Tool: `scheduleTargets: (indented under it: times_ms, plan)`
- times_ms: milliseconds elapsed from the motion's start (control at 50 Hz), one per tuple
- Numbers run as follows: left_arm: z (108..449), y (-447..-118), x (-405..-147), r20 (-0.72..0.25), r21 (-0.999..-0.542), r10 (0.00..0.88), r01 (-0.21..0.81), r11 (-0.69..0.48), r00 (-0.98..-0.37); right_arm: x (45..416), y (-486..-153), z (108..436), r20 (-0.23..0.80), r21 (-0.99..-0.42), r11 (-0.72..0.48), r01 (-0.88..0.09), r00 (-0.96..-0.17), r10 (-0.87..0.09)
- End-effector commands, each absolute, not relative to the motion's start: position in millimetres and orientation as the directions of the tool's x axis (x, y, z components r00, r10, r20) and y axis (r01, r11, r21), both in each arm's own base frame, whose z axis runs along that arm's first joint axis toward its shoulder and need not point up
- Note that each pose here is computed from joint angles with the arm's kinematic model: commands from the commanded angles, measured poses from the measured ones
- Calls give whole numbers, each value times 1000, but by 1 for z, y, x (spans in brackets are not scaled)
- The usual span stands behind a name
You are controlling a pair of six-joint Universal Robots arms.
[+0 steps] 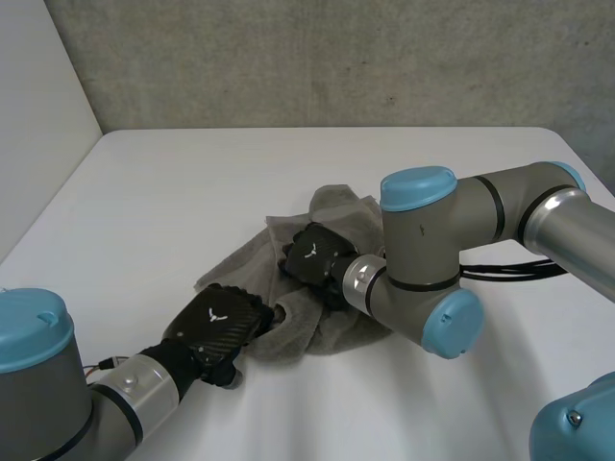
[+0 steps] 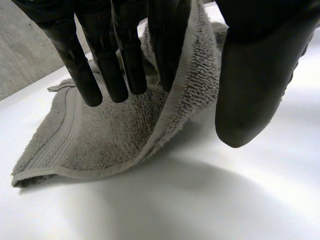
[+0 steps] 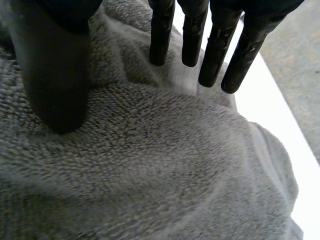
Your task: Fold the towel.
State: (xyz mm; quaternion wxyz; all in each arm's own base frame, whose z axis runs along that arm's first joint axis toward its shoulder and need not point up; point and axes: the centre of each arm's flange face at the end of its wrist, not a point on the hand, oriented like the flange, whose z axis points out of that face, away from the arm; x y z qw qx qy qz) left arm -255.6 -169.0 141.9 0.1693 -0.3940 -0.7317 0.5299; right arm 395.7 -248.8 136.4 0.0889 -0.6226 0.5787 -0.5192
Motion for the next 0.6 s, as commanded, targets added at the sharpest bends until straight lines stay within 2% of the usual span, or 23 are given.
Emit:
scheduleTargets:
  times_ms: [20, 140, 340, 440, 500, 520, 540, 580, 600]
  plan:
    - [137, -173, -257, -170, -909, 754, 396, 128, -634, 393, -247, 134, 527, -708, -300, -640, -194, -828]
    - [134, -173, -257, -167, -907, 757, 400, 134, -632, 394, -247, 148, 539, -716, -320, -621, -200, -818]
    - [125, -173, -258, -152, -897, 763, 412, 160, -628, 393, -243, 143, 526, -716, -315, -623, -185, -830]
    - [121, -182, -263, -156, -900, 762, 408, 152, -629, 392, -245, 148, 532, -717, -311, -624, -201, -822]
    - [120, -192, -267, -152, -907, 758, 395, 149, -635, 389, -249, 159, 548, -717, -300, -629, -242, -800]
    - [122, -198, -270, -141, -913, 750, 378, 153, -646, 385, -253, 168, 564, -712, -283, -642, -283, -776]
    - [124, -204, -272, -125, -920, 737, 356, 164, -664, 385, -253, 168, 564, -712, -283, -643, -284, -776]
    - [126, -211, -273, -107, -927, 718, 330, 178, -688, 365, -264, 179, 583, -694, -196, -693, -381, -718]
    - [126, -211, -273, -106, -927, 718, 329, 178, -688, 365, -264, 179, 583, -694, -196, -693, -381, -717]
